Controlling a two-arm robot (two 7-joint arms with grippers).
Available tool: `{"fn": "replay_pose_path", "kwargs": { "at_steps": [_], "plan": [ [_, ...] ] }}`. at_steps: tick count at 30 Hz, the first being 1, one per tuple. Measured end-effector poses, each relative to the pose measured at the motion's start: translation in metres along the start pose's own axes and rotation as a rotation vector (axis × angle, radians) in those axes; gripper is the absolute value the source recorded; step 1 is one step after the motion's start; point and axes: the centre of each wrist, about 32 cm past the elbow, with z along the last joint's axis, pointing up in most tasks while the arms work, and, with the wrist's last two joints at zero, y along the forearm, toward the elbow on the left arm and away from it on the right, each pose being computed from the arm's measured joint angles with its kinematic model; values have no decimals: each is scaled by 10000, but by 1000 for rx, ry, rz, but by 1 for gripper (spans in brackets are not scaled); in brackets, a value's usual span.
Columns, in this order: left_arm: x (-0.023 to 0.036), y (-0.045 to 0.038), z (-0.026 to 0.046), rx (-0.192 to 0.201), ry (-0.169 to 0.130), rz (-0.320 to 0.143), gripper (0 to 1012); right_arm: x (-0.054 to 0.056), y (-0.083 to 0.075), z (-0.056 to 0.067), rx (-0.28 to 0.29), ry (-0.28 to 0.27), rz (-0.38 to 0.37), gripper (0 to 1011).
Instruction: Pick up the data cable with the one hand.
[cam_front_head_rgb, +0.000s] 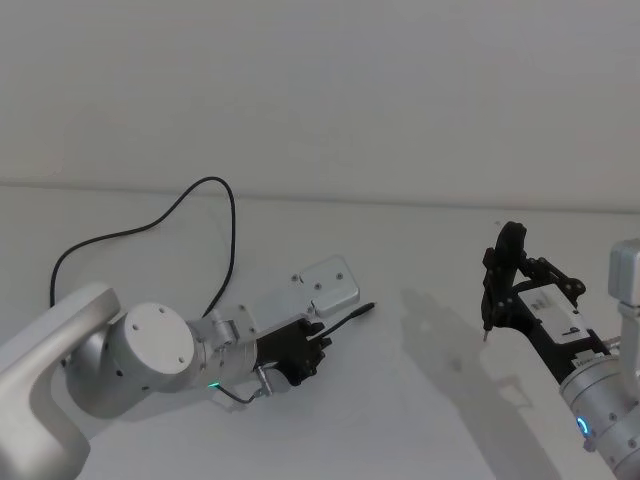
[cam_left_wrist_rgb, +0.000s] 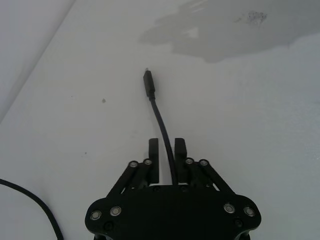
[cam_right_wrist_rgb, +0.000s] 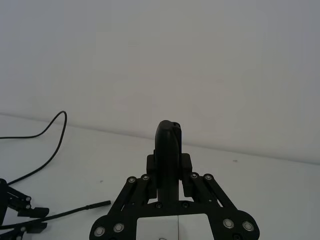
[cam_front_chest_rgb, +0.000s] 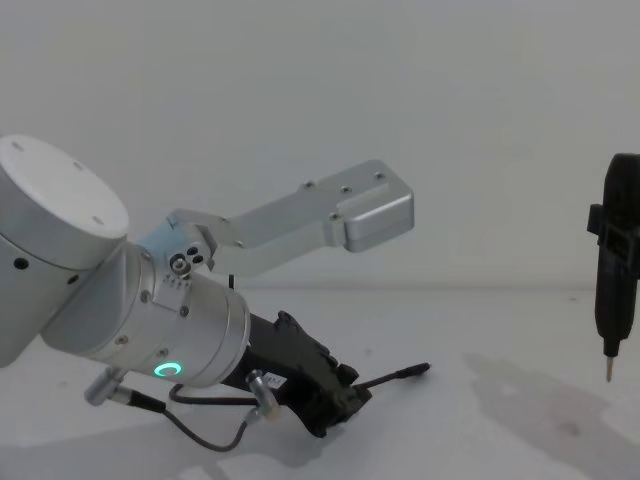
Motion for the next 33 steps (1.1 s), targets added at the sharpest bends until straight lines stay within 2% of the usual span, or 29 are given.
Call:
{"fn": "replay_pose_path", "kwargs": {
  "at_steps": [2,6,23,26,33],
  "plan": [
    [0,-1,0,0,0,0,133,0,0,0,0,0,0,268],
    [0,-2,0,1,0,0,50,0,0,0,0,0,0,268],
    [-3,-2,1,-2,1,1,49,0,-2,3,1,-1,0,268],
    [-8,6,-2,-15,-4,7,49,-1,-7,22,10,-5,0,268],
    [-21,55,0,-85,-20,31,49,0,-25,117,57,-16,6,268]
  ]
}}
